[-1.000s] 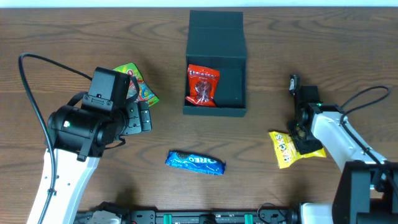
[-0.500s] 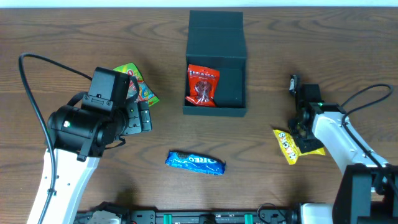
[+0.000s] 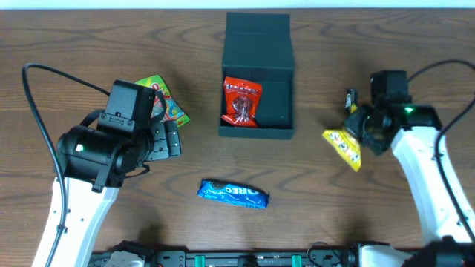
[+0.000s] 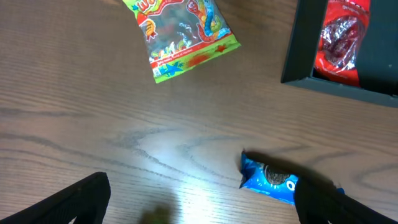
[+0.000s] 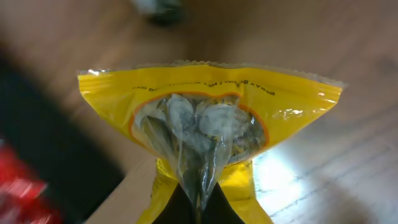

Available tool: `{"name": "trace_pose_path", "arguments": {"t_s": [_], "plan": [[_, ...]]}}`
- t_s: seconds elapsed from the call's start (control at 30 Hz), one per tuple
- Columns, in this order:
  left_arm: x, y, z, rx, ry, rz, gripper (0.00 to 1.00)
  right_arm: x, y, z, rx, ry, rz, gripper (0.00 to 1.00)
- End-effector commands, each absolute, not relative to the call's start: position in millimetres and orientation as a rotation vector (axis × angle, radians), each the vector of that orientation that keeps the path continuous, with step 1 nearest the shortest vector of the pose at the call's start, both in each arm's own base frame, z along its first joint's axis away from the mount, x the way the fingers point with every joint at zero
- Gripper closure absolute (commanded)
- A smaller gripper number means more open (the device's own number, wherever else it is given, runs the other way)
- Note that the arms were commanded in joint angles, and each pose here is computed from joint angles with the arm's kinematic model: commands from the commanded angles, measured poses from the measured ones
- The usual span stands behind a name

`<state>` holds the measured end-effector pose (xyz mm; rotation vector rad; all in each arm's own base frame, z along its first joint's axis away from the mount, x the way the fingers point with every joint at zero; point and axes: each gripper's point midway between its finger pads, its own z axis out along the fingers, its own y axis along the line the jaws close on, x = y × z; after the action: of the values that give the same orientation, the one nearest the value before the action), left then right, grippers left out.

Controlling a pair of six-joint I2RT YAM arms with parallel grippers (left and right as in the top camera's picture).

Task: Pack container
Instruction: 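Lift the yellow bag with the right gripper and carry it into the box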

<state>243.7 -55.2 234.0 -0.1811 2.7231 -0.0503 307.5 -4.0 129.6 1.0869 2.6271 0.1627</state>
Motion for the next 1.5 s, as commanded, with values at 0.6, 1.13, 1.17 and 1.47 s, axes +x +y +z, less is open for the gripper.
{"name": "trace_pose_path", "arguments": {"t_s": [0.6, 1.13, 1.17, 1.47], "plan": [[241, -55, 232, -0.168, 2.734, -0.044, 0.05, 343, 170, 234, 0.064, 2.6, 0.788, 0.99], [241, -54, 232, -0.169, 2.735, -0.033, 0.05, 434, 169, 159, 0.065, 2.694, 0.512, 0.98], [241, -54, 232, -0.169, 2.735, -0.033, 0.05, 437, 167, 153, 0.07, 2.7, 0.489, 0.99], [241, -54, 232, -0.169, 2.734, -0.033, 0.05, 447, 172, 114, 0.039, 2.736, 0.332, 0.98]]}}
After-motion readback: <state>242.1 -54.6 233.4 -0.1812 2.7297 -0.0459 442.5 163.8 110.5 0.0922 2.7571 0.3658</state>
